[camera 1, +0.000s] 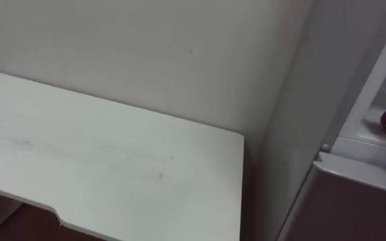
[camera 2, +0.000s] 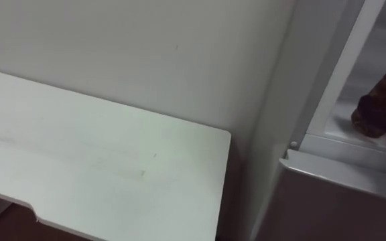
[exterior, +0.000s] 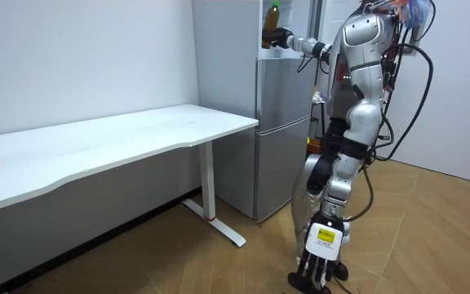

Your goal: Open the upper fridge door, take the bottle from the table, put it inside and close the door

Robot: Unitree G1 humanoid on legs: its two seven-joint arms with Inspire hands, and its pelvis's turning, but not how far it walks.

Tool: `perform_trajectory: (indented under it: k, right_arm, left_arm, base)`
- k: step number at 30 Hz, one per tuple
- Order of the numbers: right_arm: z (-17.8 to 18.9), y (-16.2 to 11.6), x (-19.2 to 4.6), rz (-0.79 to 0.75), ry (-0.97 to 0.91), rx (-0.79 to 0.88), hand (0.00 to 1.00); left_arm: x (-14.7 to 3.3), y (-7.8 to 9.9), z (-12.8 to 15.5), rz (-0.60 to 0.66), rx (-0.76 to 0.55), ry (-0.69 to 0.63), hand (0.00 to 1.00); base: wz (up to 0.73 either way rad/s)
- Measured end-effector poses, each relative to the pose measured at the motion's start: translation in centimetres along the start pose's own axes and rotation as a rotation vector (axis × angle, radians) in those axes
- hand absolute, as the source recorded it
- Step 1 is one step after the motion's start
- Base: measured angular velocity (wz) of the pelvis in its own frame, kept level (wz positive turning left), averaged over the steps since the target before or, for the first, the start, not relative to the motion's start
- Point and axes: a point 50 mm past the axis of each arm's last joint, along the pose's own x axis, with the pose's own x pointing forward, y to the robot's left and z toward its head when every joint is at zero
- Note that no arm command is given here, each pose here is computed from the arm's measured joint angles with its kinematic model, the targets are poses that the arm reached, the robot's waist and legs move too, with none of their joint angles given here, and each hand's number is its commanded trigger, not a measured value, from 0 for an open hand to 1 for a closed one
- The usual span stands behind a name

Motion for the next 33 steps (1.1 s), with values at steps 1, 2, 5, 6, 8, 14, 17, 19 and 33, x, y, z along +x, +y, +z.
perform_trajectory:
  k: [1, 2, 5, 6, 8, 14, 17, 19, 33]
  right_arm:
    - [0.0, 0.1, 0.0, 0.002, 0.001, -0.003, 1.00]
    - [-0.1, 0.1, 0.0, 0.003, 0.002, -0.003, 1.00]
    - [-0.3, -0.1, 0.1, -0.006, 0.014, -0.007, 1.00]
    - [-0.5, -0.3, 0.2, -0.013, 0.023, -0.012, 1.00]
    - [-0.8, -0.4, 0.2, -0.019, 0.031, -0.015, 1.00]
    - [-0.4, -1.1, 0.8, -0.060, 0.016, -0.022, 1.00]
    - [-0.3, -1.5, 1.3, -0.084, 0.019, 0.007, 1.00]
    - [0.2, -1.8, 1.8, -0.083, 0.011, -0.031, 1.00]
    - [-1.7, -5.7, 3.5, -0.015, 0.200, -0.002, 0.00]
  left_arm:
    - [0.0, 0.0, -0.2, 0.002, 0.001, 0.006, 0.00]
    - [-0.1, 0.0, -0.3, 0.002, 0.001, 0.010, 0.00]
    - [-0.2, 0.1, -1.0, 0.012, 0.003, 0.026, 0.00]
    - [-0.3, 0.1, -1.3, 0.016, 0.004, 0.034, 0.00]
    - [-0.4, 0.2, -1.8, 0.017, 0.003, 0.046, 0.00]
    - [-0.4, 0.2, -2.2, 0.014, -0.006, 0.076, 0.00]
    - [-0.5, 0.2, -1.8, 0.016, -0.006, 0.068, 0.00]
    - [-0.4, 0.5, -1.6, 0.024, 0.000, 0.075, 0.00]
    - [-0.3, 2.4, 0.6, 0.055, 0.034, 0.057, 0.00]
  base:
    - [0.00]
    - [0.00]
    - [0.02]
    - [0.00]
    - [0.06]
    - [0.14]
    - [0.12]
    - [0.13]
    - [0.04]
